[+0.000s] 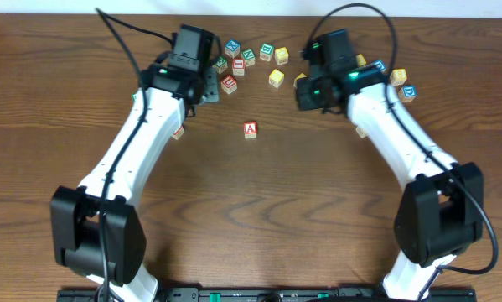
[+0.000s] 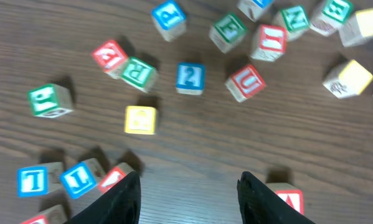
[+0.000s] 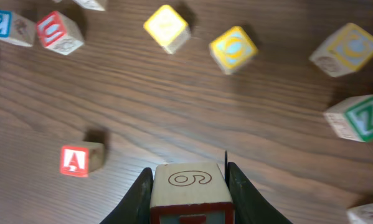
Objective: Spell out AI2
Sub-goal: 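Place the red I block right of the A block, release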
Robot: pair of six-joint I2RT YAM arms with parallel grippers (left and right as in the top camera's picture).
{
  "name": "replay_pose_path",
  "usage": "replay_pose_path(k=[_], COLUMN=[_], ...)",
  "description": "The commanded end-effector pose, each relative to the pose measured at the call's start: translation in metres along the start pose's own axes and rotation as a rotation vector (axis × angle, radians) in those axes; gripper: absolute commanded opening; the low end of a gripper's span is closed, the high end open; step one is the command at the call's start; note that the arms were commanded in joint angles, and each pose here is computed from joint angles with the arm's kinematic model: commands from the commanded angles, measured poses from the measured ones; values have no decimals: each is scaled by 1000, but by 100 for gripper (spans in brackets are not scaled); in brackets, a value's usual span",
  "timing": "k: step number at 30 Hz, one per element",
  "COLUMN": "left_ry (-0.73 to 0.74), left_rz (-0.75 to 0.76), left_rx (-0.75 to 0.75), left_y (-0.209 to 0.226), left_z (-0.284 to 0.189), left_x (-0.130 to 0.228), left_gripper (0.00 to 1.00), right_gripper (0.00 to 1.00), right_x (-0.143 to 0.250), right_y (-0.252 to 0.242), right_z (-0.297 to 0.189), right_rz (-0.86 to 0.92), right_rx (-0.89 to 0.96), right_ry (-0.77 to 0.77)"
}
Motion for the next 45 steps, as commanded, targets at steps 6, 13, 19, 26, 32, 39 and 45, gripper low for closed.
replay_pose_path(k=[6, 13, 19, 26, 32, 39, 45], left_ry=[-57, -23, -22, -5, -1, 1, 9], left_rz=[-46, -51, -51, -48, -47, -47, -46], left_rx=[7, -22, -23, -32, -34, -35, -40], left_y=[15, 25, 25, 26, 27, 27, 28], left_z=[-33, -32, -31, -30, -30, -30, -30], left_x=[-18, -13, -13, -9, -8, -8, -7], left_gripper=[50, 49, 49, 50, 50, 49, 49], right_gripper=[20, 19, 17, 20, 22, 30, 30], right_x=[4, 12, 26, 43, 50, 59, 61], right_y=[37, 47, 60, 70, 71, 71, 75], right_z=[15, 25, 47, 73, 83, 98, 107], right_rz=[36, 118, 134, 107, 102, 102, 105], right_rx=[154, 143, 116, 115, 119, 119, 89], right_ry=[-8, 19, 78, 137, 158, 187, 195])
Point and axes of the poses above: each gripper's point midway between its finger pads, its own z axis out along the fingers, its own y axis along the line the jaws close on, x = y × z, the point moved 4 cm from there along -z, back along the fingers, and after that the axes turned 10 degrees about -z, right-handed, at the moved point
